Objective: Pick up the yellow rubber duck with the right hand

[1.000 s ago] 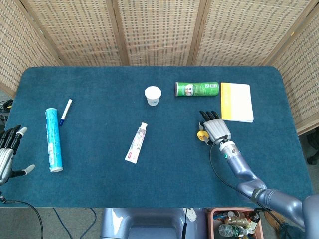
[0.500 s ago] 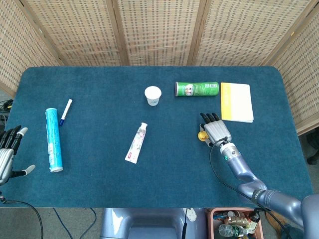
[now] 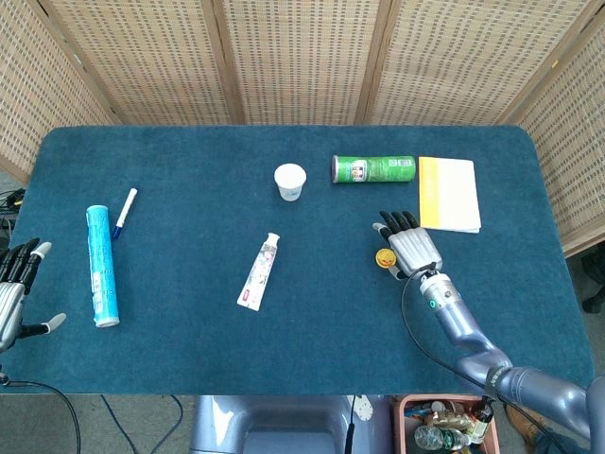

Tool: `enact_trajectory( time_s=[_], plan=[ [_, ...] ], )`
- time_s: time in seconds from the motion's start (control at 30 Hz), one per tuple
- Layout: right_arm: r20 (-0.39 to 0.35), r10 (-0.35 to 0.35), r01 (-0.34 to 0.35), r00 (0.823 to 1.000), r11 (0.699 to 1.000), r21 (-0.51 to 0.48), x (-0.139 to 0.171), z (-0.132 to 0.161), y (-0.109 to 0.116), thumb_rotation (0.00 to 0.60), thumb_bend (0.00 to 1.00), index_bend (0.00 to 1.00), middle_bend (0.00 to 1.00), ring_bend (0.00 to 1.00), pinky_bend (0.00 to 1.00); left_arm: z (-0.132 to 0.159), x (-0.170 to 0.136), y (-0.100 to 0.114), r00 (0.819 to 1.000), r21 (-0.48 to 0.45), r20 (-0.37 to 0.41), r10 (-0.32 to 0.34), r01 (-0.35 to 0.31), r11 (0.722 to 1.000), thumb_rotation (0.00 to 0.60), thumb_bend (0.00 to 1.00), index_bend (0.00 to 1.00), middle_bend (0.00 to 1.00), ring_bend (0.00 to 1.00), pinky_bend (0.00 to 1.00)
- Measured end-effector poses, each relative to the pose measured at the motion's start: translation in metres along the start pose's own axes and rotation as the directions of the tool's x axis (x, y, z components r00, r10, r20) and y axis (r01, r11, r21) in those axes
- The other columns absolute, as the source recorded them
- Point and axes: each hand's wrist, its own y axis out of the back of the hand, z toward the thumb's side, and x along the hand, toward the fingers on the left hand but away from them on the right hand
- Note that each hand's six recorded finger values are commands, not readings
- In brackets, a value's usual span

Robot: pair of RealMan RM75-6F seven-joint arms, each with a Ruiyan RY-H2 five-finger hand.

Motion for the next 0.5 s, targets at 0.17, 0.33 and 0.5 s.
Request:
enact_trajectory(
  time_s=[0.17, 0.33, 0.5],
  plan=[
    [0.014, -0.076, 0.076, 0.997, 0.997, -0.028, 0.04, -0.011, 0.013, 0.6, 0.0, 0.0, 0.0, 0.0, 0.0, 0.0, -0.002, 0.002, 1.0, 0.0, 0.004, 0.008, -0.008, 1.0, 0.6, 0.0, 0.0, 0.0, 0.0, 0.0],
    [0.096, -0.162, 0.166, 0.982, 0.986, -0.031, 0.099, -0.039, 0.013, 0.6, 0.0, 0.0, 0.0, 0.0, 0.0, -0.001, -0.007, 0.002, 1.0, 0.012, -0.003, 0.018, -0.018, 1.0, 0.6, 0.0, 0.0, 0.0, 0.0, 0.0],
    [0.197, -0.22, 0.225, 0.955, 0.974, -0.001, 0.162, -0.065, 0.003, 0.6, 0.0, 0.0, 0.0, 0.0, 0.0, 0.001, -0.011, 0.0, 1.0, 0.018, 0.003, 0.014, -0.014, 1.0, 0.6, 0.0, 0.0, 0.0, 0.0, 0.0]
  ],
)
